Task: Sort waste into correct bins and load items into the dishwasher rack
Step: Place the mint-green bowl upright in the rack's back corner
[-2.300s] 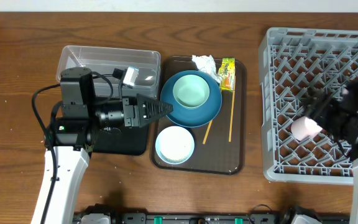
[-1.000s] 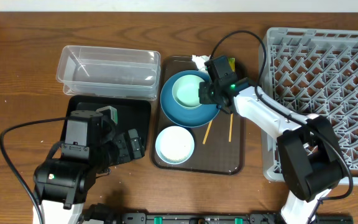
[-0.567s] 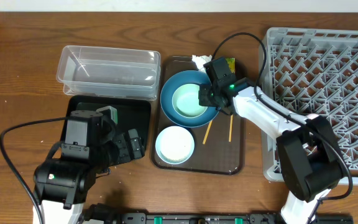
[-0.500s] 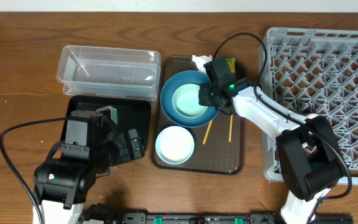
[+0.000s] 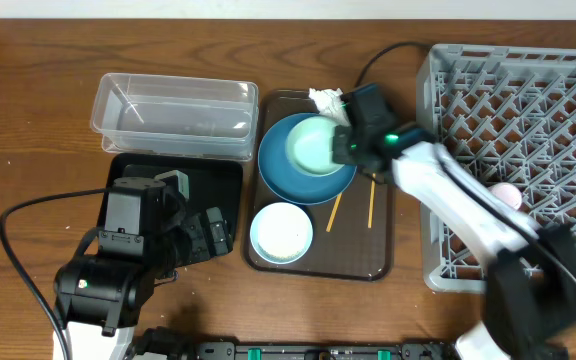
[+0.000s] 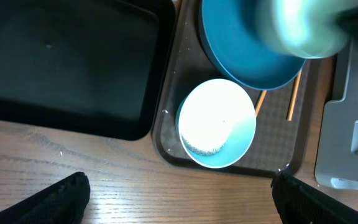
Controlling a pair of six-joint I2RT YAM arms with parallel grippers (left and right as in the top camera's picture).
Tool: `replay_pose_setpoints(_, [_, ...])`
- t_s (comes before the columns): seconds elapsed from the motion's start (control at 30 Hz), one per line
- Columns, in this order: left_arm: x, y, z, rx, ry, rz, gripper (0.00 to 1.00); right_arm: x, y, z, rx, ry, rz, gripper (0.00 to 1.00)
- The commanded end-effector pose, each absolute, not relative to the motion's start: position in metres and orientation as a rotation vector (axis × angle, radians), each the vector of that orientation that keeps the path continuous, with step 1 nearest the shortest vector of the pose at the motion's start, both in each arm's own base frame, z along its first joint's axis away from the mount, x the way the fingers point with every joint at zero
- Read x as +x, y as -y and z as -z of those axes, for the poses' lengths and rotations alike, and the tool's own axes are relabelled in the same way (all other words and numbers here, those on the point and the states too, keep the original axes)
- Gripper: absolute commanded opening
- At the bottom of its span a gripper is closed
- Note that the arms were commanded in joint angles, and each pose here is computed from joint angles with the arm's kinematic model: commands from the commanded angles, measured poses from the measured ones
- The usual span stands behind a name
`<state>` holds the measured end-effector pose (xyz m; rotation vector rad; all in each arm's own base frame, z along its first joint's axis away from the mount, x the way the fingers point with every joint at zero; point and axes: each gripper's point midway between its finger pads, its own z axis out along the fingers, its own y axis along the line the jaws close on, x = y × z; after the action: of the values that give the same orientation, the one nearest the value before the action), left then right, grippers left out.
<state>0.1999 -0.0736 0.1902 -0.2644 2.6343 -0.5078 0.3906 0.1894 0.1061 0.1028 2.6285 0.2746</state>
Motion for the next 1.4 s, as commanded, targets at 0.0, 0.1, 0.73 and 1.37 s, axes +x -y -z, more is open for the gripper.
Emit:
replay_pose_setpoints(0.0, [0.202, 0.072, -0.195, -0.251, -2.621, 0.492, 0.96, 0.395, -0.118, -0.185, 0.222, -2.386, 0.063, 0.01])
replay_pose_setpoints(0.1, [0.202, 0.072, -0.195, -0.251, -2.621, 0.492, 0.96, 0.372, -0.046, -0.229, 0.402, -2.214, 0.434, 0.01])
replay_pose_setpoints(0.73, [0.202, 0.072, -0.195, -0.251, -2.621, 0.492, 0.96, 0.314, 0.203, -0.258, 0.954, -1.879, 1.392, 0.01])
replay_pose_setpoints(1.37, [0.202, 0.072, -0.195, -0.251, -2.621, 0.492, 0.96, 0.376, 0.222, -0.223, 0.668, -1.973, 1.724, 0.01])
